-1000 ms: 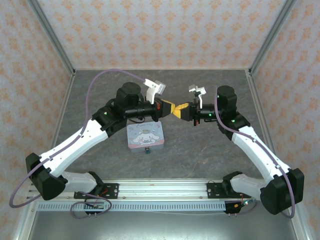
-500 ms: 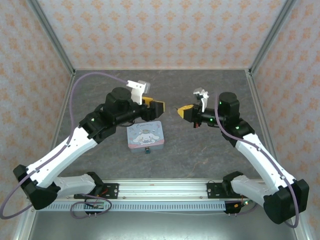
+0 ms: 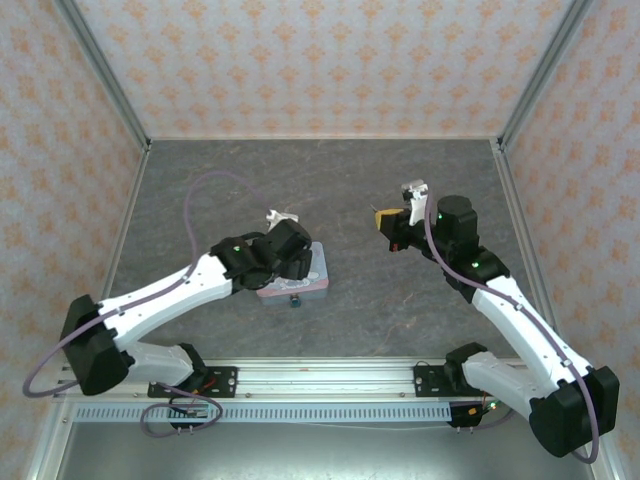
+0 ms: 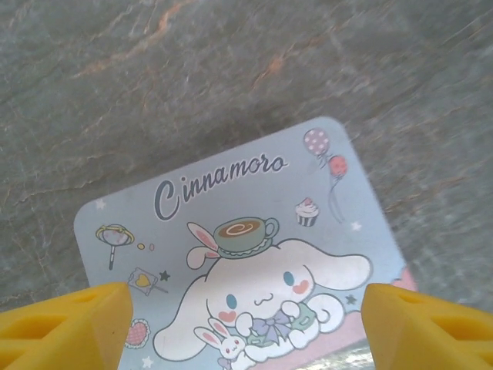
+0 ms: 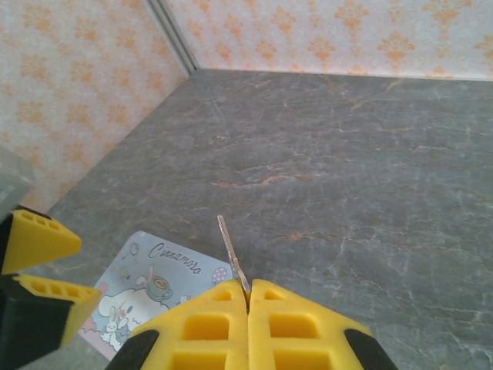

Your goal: Unlock a padlock with a key

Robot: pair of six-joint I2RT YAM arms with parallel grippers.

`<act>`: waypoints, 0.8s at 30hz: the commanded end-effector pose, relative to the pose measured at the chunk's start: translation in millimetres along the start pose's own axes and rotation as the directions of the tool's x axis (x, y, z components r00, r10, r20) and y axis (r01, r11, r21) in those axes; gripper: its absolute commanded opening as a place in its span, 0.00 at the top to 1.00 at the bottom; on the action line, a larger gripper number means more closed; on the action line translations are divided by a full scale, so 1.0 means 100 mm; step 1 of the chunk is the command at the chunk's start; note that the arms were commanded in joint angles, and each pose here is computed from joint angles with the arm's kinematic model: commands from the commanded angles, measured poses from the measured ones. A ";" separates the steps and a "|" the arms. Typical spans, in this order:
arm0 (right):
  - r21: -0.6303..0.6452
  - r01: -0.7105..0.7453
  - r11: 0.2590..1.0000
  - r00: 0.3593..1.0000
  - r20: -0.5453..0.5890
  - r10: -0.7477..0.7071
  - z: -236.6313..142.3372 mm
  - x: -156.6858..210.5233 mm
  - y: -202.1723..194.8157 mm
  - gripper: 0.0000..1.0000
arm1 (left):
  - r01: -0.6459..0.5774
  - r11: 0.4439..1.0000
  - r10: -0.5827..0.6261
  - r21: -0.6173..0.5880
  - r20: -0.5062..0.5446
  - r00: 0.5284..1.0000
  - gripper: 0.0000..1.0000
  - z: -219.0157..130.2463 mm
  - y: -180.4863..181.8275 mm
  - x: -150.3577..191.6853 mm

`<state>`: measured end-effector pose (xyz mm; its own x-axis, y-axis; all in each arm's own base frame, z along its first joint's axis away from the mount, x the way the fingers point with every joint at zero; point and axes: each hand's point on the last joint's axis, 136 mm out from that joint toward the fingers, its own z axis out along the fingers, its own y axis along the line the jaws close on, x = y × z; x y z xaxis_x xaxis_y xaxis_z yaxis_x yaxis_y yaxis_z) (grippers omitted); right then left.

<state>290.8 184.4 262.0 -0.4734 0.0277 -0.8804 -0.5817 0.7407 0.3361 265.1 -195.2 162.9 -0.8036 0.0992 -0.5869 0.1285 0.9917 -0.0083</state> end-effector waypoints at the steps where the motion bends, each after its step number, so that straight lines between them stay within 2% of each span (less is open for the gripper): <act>1: 0.038 0.008 0.999 0.999 0.037 -0.009 -0.04 -0.05 -0.04 1.00 | -0.005 0.994 0.003 -0.108 -0.019 1.000 0.24 0.16 0.06 0.03; 8: 0.054 -0.004 0.999 0.999 0.049 0.001 -0.09 -0.06 -0.05 1.00 | -0.044 0.991 0.032 -0.123 -0.096 0.995 0.37 0.49 -0.11 0.11; 12: 0.051 -0.010 0.999 0.999 0.050 0.007 -0.09 -0.07 -0.04 1.00 | -0.043 0.990 0.024 -0.134 -0.134 0.991 0.39 0.65 -0.15 0.18; 20: 0.049 -0.017 0.999 0.999 0.052 0.014 -0.10 -0.08 -0.04 1.00 | 0.027 0.998 -0.042 -0.065 -0.235 0.971 0.43 1.00 -0.20 0.40; 24: 0.051 -0.016 0.999 0.999 0.049 0.014 -0.09 -0.07 -0.05 1.00 | 0.021 0.999 -0.028 -0.033 -0.252 0.967 0.43 1.17 -0.22 0.41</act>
<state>290.8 176.2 263.9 -0.4631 0.0541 -0.8846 -0.5462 0.7686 0.3330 307.3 -226.3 87.2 -0.8795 0.0537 -0.4729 0.0662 0.9978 -0.0097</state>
